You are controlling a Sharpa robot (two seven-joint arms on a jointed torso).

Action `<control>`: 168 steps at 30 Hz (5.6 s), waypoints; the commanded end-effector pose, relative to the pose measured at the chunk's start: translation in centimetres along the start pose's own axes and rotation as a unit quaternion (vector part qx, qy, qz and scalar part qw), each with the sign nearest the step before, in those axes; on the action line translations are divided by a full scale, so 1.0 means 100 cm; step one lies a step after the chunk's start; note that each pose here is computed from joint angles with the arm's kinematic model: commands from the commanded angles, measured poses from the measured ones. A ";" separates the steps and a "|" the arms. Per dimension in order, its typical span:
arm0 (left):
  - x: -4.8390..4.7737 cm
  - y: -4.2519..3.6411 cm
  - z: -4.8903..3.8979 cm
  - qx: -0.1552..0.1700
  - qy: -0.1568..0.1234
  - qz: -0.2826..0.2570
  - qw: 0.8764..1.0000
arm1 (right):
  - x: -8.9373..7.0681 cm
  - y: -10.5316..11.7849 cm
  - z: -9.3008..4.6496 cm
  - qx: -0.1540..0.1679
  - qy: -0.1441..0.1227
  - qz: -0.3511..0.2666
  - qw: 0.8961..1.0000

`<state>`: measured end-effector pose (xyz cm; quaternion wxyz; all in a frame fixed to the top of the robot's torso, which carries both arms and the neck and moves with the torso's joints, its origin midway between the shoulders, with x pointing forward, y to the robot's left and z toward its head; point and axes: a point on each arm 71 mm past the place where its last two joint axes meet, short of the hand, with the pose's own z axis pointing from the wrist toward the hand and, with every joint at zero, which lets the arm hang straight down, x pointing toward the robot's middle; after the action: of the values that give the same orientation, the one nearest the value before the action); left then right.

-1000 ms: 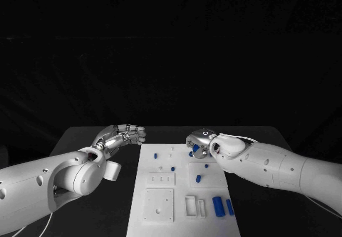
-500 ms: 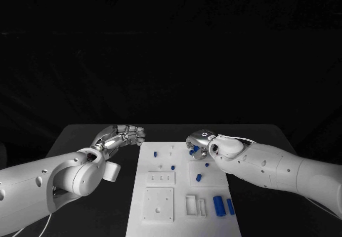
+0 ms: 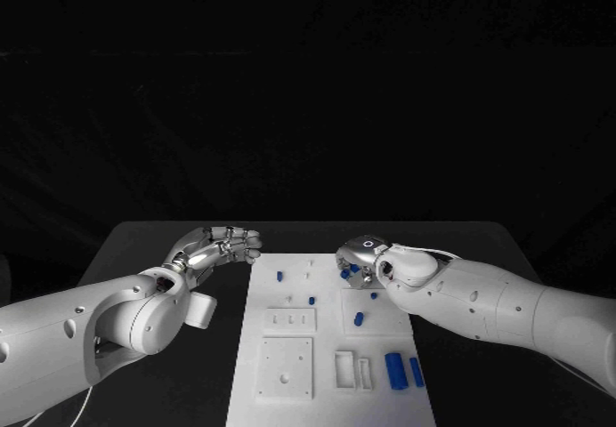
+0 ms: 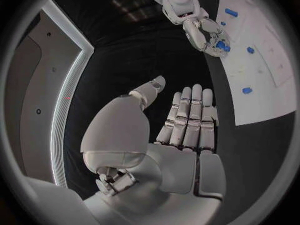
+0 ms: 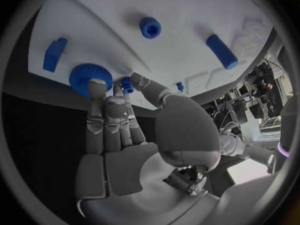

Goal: Assemble the parts on the task board

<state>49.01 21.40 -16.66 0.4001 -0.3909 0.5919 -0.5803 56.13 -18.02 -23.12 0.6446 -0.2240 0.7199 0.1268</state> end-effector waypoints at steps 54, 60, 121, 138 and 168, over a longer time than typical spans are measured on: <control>0.0036 -0.0012 0.0040 0.003 0.010 -0.002 1.000 | -0.035 0.046 0.023 0.031 -0.127 -0.019 0.991; 0.0052 -0.0012 0.0049 0.003 0.011 -0.002 1.000 | -0.037 0.050 0.027 0.035 -0.131 -0.020 0.991; 0.0063 -0.0091 0.0075 0.010 0.013 -0.001 1.000 | -0.032 0.057 0.038 0.029 -0.101 -0.021 0.994; 0.0055 -0.0087 0.0083 0.009 0.012 0.000 1.000 | -0.033 0.054 0.039 0.031 -0.109 -0.007 0.994; -0.0061 -0.0092 0.0034 0.010 0.000 0.003 1.000 | -0.082 -0.032 -0.026 0.074 -0.111 0.117 0.984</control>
<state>49.57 22.02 -15.97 0.4079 -0.3916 0.5890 -0.5774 56.03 -20.72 -13.73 0.7521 -0.0984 0.6324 0.1572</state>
